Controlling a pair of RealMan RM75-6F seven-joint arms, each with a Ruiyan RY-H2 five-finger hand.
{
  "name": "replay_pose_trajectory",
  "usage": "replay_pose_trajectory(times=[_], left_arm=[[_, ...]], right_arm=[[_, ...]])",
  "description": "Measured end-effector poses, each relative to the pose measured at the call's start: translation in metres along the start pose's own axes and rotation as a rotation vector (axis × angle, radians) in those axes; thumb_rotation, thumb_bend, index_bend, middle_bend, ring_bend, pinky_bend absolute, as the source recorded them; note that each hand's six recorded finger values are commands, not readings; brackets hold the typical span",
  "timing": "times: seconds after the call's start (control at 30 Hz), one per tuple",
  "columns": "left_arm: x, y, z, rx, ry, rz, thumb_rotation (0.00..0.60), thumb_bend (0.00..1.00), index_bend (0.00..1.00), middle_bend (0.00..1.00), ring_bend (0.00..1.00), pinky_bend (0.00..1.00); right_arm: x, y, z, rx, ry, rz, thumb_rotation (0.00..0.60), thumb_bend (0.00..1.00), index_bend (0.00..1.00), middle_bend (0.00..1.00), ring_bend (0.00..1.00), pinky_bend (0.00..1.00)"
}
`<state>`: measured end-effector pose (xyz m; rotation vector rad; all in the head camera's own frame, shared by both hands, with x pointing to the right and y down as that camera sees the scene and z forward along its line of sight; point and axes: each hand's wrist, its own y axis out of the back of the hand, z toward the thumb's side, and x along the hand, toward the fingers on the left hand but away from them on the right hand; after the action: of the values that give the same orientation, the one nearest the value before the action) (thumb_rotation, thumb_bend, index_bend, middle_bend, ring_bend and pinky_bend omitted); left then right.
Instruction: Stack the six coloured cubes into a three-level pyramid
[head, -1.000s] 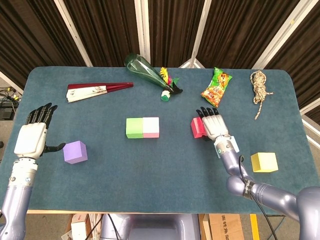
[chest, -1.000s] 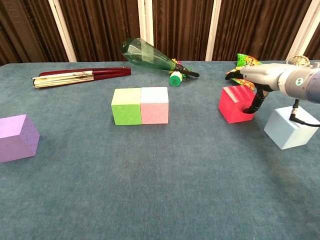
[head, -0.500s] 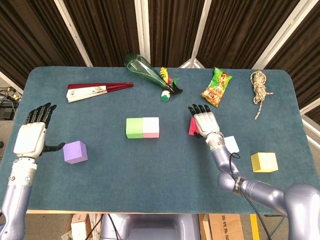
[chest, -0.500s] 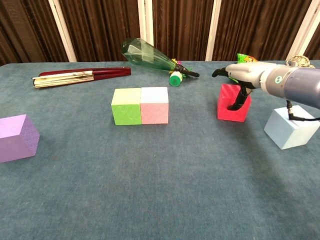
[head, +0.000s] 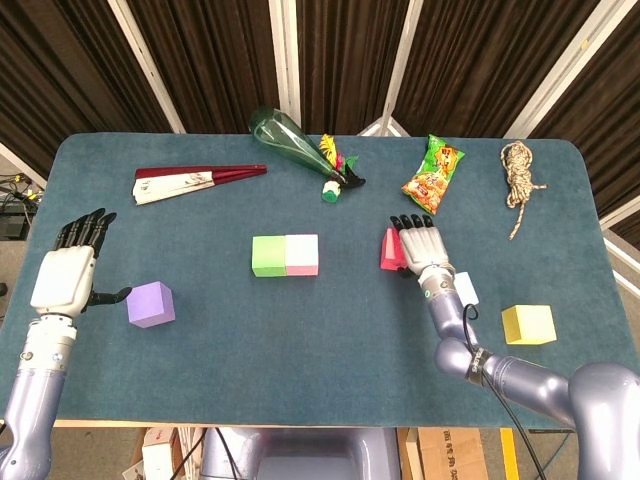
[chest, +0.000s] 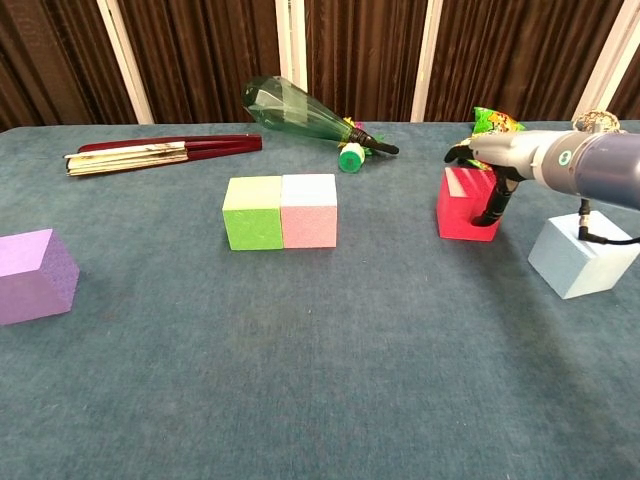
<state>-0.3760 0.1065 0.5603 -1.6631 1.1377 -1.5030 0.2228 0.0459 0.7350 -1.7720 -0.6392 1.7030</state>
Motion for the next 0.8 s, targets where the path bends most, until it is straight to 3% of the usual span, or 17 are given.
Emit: replay_pose_trajectory(times=[0.17,0.6,0.8], left_arm=[[0.000,0.000,0.000,-0.005,0.003,0.001,0.600,0.07,0.00,0.00,0.00,0.00],[0.000,0.002,0.001,-0.016,-0.003,0.003,0.600,0.07,0.00,0.00,0.00,0.00],[0.000,0.003,0.001,-0.016,-0.003,0.004,0.600,0.07,0.00,0.00,0.00,0.00]], right_arm=[[0.003,0.002,0.000,0.001,-0.011,0.004,0.600,0.29,0.00,0.43,0.36,0.00],[0.008,0.012,0.007,-0.034,0.040,-0.029,0.600,0.29,0.00,0.45,0.38,0.00],[0.007,0.015,0.021,-0.033,0.096,-0.003,0.600,0.29,0.00,0.45,0.38,0.00]])
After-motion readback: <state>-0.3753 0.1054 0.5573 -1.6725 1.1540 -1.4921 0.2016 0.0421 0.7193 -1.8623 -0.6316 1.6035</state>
